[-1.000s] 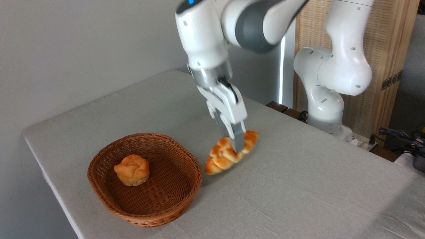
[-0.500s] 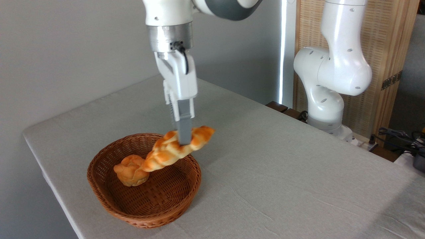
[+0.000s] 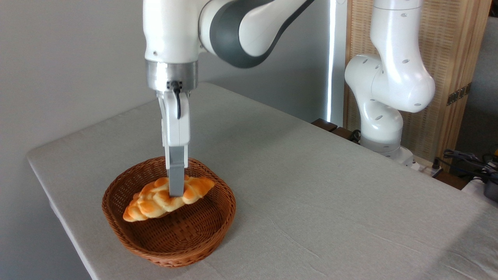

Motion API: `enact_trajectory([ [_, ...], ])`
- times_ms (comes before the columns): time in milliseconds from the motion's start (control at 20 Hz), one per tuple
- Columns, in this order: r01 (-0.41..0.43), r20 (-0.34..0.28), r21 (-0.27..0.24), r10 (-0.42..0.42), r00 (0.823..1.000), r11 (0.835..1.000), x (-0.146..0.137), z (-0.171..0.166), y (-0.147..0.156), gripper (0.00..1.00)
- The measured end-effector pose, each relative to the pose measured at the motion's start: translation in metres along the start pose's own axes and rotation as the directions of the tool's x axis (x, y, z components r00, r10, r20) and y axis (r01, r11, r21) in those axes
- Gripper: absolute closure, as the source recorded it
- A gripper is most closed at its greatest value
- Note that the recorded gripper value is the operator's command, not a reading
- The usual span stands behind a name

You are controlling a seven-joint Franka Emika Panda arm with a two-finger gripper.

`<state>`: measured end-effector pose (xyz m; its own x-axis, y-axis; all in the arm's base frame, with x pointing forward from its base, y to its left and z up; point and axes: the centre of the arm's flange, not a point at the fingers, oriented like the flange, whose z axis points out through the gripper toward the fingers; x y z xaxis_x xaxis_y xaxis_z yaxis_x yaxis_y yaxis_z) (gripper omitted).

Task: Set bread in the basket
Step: 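Carry the braided roll over the wicker basket and lower it, then open the gripper to release the roll and raise it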

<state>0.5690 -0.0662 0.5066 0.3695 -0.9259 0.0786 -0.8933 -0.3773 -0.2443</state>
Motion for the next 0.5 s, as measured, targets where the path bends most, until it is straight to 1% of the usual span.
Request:
enact_trajectory([
  [250, -0.001, 0.013, -0.023, 0.001, 1.0, 1.0, -0.002, 0.013, 0.004, 0.0],
  [500, -0.001, 0.015, -0.026, 0.001, 1.0, 1.0, -0.002, 0.015, 0.005, 0.0],
])
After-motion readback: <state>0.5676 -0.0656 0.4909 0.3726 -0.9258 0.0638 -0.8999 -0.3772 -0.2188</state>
